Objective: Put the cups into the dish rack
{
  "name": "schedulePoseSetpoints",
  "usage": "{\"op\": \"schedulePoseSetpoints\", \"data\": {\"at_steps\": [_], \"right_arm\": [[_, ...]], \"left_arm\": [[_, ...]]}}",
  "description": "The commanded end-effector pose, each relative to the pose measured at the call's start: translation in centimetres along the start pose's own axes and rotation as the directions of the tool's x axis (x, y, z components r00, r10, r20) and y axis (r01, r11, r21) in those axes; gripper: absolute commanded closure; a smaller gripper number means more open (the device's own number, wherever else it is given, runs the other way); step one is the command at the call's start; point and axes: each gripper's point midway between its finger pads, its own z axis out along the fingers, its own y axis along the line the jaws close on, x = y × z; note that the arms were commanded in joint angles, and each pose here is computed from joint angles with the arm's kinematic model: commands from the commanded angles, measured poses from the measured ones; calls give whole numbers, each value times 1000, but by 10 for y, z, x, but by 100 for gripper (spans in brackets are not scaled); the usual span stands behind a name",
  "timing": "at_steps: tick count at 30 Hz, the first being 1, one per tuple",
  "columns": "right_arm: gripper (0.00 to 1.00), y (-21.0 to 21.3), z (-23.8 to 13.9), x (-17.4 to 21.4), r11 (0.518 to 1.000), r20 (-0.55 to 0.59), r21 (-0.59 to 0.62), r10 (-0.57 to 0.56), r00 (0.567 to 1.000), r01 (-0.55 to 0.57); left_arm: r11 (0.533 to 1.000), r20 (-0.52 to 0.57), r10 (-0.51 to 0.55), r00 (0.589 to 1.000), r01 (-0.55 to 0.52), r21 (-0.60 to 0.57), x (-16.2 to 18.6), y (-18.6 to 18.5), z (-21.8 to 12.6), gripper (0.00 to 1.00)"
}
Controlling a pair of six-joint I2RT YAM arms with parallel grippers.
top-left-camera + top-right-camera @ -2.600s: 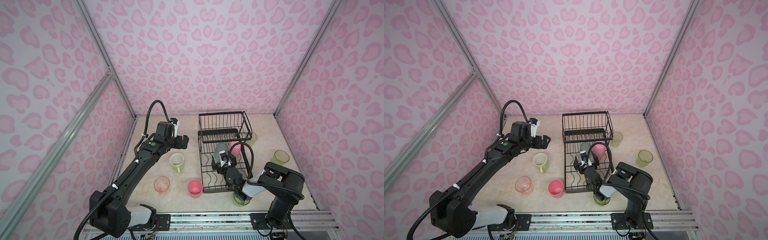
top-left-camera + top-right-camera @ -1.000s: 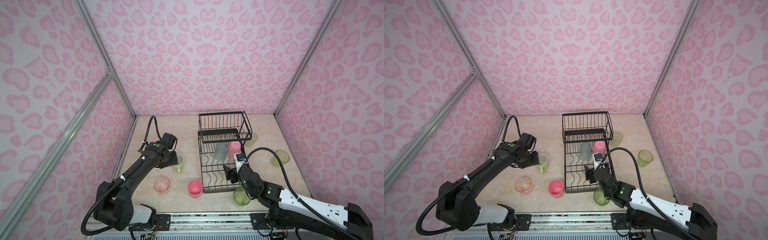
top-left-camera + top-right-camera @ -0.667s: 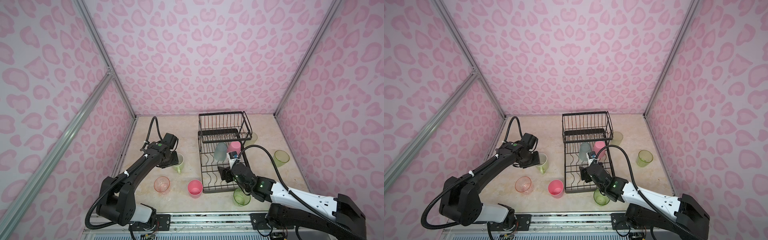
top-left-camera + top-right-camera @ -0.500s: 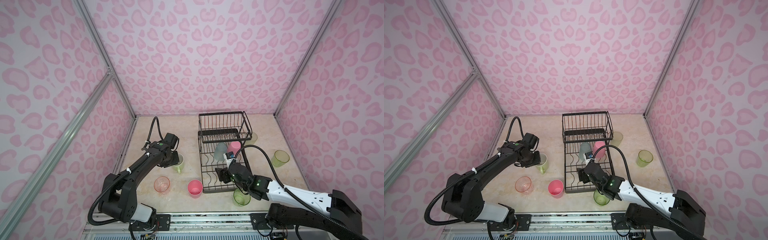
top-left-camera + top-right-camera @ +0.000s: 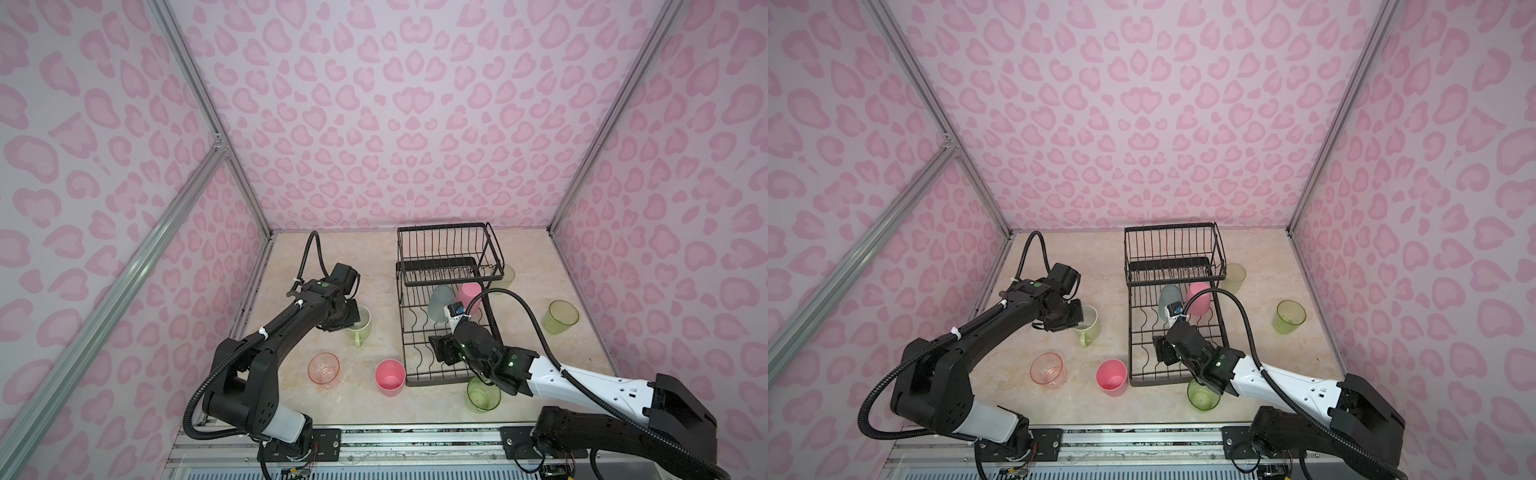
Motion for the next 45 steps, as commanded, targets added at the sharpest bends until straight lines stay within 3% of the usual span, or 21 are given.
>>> {"op": "schedulePoseSetpoints", "data": {"at_steps": [1, 16, 30, 45], "right_arm": [[20, -2, 0, 4, 1000, -8, 3, -5, 1000, 5], [19, -2, -6, 3, 999, 2, -22, 29, 1000, -29], [18, 7, -13, 2, 992, 7, -71, 100, 995, -100], [16, 89, -24, -6, 979, 36, -144, -140, 989, 144]], "left_arm": [[1000, 22, 11, 1000, -11, 3, -6, -2, 2, 84], [999, 55, 33, 998, -35, 34, -10, -5, -8, 96], [991, 113, 26, 993, -41, 126, -15, -13, -34, 96], [957, 147, -88, 985, 43, 288, -21, 5, -61, 96]]}}
